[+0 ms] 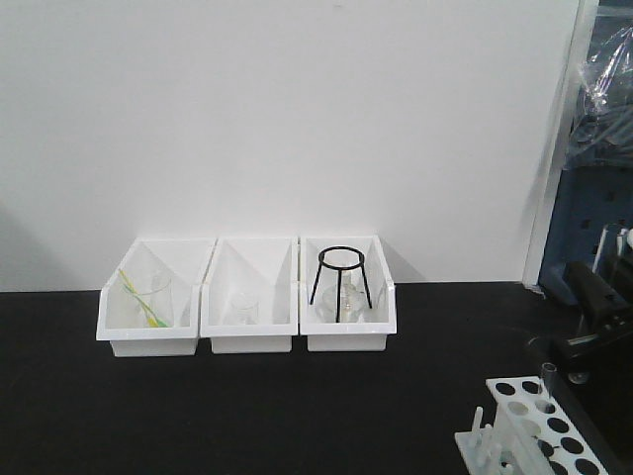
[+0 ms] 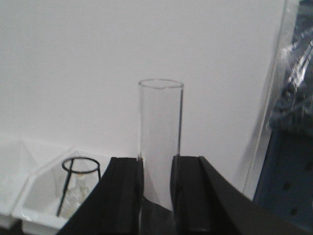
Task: Flip and reinsert test tube from rack
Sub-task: 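Lift the glass tube up out of the rack with the right gripper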
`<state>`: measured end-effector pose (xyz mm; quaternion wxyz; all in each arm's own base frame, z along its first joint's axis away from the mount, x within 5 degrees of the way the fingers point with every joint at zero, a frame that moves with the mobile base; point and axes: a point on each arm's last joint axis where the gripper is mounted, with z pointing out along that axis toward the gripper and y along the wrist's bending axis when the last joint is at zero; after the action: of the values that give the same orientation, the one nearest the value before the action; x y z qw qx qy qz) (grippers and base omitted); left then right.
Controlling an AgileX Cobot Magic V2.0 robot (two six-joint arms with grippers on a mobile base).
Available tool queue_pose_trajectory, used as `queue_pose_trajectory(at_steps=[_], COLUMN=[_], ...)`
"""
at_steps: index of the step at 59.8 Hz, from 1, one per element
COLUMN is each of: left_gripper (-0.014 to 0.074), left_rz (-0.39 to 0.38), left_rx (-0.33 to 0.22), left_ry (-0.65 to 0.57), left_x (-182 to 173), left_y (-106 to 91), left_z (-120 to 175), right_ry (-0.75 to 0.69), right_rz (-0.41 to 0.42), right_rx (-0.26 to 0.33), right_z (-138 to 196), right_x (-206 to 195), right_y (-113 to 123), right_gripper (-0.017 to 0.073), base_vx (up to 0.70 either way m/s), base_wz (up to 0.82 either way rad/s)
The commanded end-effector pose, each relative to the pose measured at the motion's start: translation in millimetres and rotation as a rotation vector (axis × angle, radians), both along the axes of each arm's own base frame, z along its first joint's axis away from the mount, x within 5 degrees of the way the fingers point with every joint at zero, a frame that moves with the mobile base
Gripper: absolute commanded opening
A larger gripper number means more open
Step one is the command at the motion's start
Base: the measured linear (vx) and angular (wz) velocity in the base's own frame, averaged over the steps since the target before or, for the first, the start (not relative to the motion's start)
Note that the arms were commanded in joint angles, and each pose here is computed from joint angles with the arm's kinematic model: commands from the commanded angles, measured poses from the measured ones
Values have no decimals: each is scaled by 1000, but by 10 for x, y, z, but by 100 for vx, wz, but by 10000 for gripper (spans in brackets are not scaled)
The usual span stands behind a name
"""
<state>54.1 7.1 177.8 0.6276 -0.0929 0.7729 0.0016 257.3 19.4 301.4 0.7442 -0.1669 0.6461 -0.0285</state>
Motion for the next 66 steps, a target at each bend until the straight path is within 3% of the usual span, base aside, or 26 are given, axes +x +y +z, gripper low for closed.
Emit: queue_pose_trajectory(at_steps=[1, 2, 5, 7, 12, 17, 28, 30, 32, 35, 36, 38, 39, 43, 46, 49, 53, 55, 60, 66], left_gripper=[-6, -6, -6, -6, -6, -6, -6, -6, -6, -6, -6, -6, -6, -6, -6, -6, -6, -6, -6, -6], left_rz=[-8, -8, -8, -8, -8, -8, -8, -8, -8, -8, -8, -8, -8, -8, -8, -8, -8, -8, -8, -8], left_rx=[5, 5, 5, 5, 5, 5, 5, 5, 5, 5, 5, 5, 5, 5, 5, 5, 5, 5, 5, 5], left_ry=[-84, -84, -84, -84, -84, -84, -84, -84, -84, -84, -84, -84, -84, -84, -84, -84, -84, -84, -84, -84], left_x=[12, 12, 12, 12, 12, 12, 12, 12, 12, 12, 12, 12, 12, 12, 12, 12, 12, 12, 12, 12], left_y=[-5, -5, -5, -5, -5, -5, -5, -5, -5, -5, -5, -5, -5, -5, -5, -5, -5, -5, -5, -5], left_z=[69, 69, 69, 69, 69, 69, 69, 69, 69, 69, 69, 69, 69, 69, 69, 69, 69, 69, 69, 69], right_ry=[-123, -114, -96, -77, -24, 8, 19, 30, 44, 76, 94, 116, 128, 141, 131, 98, 24, -24, -109, -165], right_rz=[63, 85, 118, 127, 136, 125, 105, 94, 79, 34, 3, -33, -58, -119, -149, -173, -197, -203, -190, -127], right_rx=[-495, -684, -949, -1053, -1246, -1324, -1295, -1249, -1164, -940, -794, -594, -453, -56, 170, 349, 489, 514, 486, 406], right_z=[193, 153, 98, 75, 23, 9, 26, 32, 44, 98, 135, 188, 223, 292, 316, 327, 318, 297, 199, -31], right_x=[-74, -86, -115, -132, -171, -188, -196, -194, -191, -176, -165, -151, -143, -129, -129, -137, -166, -192, -266, -352], right_y=[102, 120, 123, 111, 63, 25, 13, 10, 8, -3, -17, -35, -53, -108, -145, -185, -236, -254, -255, -194], right_gripper=[-10, -10, -9, -9, -8, -8, -8, -8, -8, -8, -8, -8, -8, -8, -8, -8, -8, -8, -8, -8], base_vx=[0, 0, 0, 0, 0, 0, 0, 0, 0, 0, 0, 0, 0, 0, 0, 0, 0, 0, 0, 0], base_wz=[0, 0, 0, 0, 0, 0, 0, 0, 0, 0, 0, 0, 0, 0, 0, 0, 0, 0, 0, 0])
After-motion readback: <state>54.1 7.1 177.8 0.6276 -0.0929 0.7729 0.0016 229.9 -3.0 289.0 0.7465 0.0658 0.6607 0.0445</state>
